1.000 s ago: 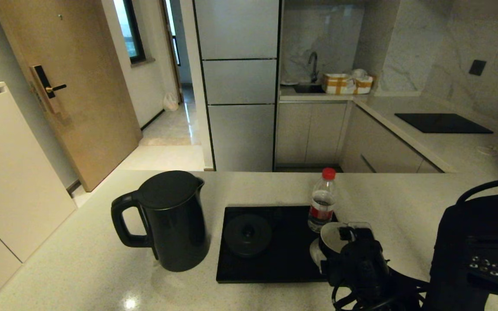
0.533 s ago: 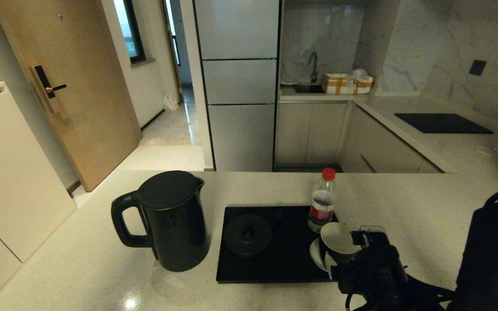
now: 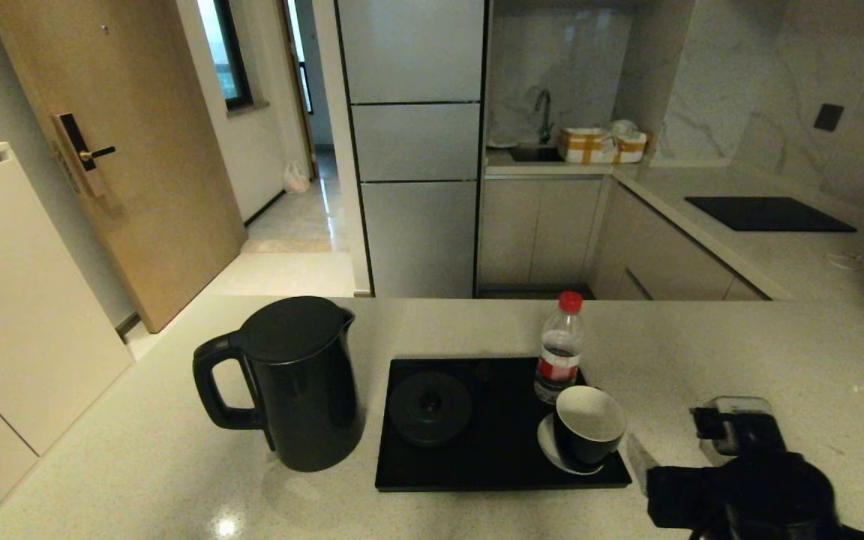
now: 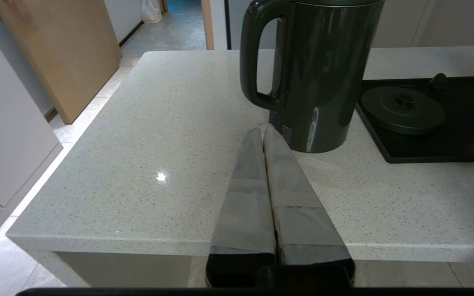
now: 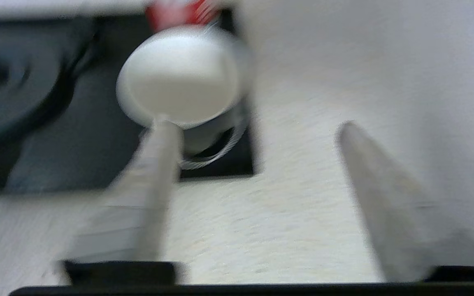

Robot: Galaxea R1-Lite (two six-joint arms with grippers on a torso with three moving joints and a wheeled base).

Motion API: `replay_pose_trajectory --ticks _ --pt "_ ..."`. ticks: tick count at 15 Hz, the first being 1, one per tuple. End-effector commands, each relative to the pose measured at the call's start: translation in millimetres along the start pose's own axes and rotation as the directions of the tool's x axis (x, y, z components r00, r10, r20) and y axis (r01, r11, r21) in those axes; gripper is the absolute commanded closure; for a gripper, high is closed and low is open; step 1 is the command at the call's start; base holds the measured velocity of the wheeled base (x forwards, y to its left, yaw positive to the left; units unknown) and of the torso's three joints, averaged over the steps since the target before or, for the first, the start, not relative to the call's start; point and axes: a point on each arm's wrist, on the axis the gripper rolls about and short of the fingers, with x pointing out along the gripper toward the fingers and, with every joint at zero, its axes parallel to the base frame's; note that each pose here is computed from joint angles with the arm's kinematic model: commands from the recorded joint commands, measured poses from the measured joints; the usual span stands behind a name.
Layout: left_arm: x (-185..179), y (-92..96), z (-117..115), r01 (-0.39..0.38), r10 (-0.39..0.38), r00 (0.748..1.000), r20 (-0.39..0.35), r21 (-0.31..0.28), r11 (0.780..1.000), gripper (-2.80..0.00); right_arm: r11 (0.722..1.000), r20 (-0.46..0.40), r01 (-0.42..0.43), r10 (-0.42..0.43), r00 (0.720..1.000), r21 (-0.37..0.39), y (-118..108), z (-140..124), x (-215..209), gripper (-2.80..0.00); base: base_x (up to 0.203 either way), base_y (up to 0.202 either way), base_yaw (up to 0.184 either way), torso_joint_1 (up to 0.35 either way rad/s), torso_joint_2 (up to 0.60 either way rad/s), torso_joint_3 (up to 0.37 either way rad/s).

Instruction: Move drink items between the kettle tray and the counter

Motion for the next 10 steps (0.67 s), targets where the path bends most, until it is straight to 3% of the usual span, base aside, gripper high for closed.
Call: replay_pose_trajectory --ticks 1,3,4,6,7,8,10 --pt "0 0.0 0 0.0 0.0 1.0 -0.001 0.0 1.0 0.0 0.997 0.08 0.051 -0.055 0.995 0.056 -22 13 -20 0.0 0.0 0.0 0.0 0.0 0.0 0.0" --pt "0 0.0 0 0.0 0.0 1.0 0.001 0.0 1.0 0.0 0.986 0.169 0.146 -0.158 0.973 0.079 -40 30 -34 0.0 0.0 0.0 0.0 0.0 0.0 0.0" --pt "0 0.0 0 0.0 0.0 1.0 0.001 0.0 1.0 0.0 0.97 0.228 0.2 -0.227 0.947 0.137 -57 45 -46 0.0 0.0 0.0 0.0 0.0 0.0 0.0" --pt "0 0.0 0 0.0 0.0 1.0 0.001 0.0 1.0 0.0 0.917 0.318 0.306 -0.379 0.869 0.256 -93 67 -74 0.0 0.0 0.0 0.0 0.0 0.0 0.0" --pt "0 0.0 0 0.0 0.0 1.0 0.001 0.0 1.0 0.0 0.883 0.343 0.376 -0.459 0.82 0.282 -109 75 -87 0.0 0.0 0.0 0.0 0.0 0.0 0.0" --pt "0 0.0 0 0.0 0.0 1.0 0.0 0.0 1.0 0.0 0.835 0.375 0.44 -0.543 0.751 0.33 -128 89 -107 0.0 0.0 0.0 0.0 0.0 0.0 0.0" --pt "0 0.0 0 0.0 0.0 1.0 0.002 0.0 1.0 0.0 0.713 0.413 0.568 -0.701 0.581 0.412 -161 109 -160 0.0 0.0 0.0 0.0 0.0 0.0 0.0"
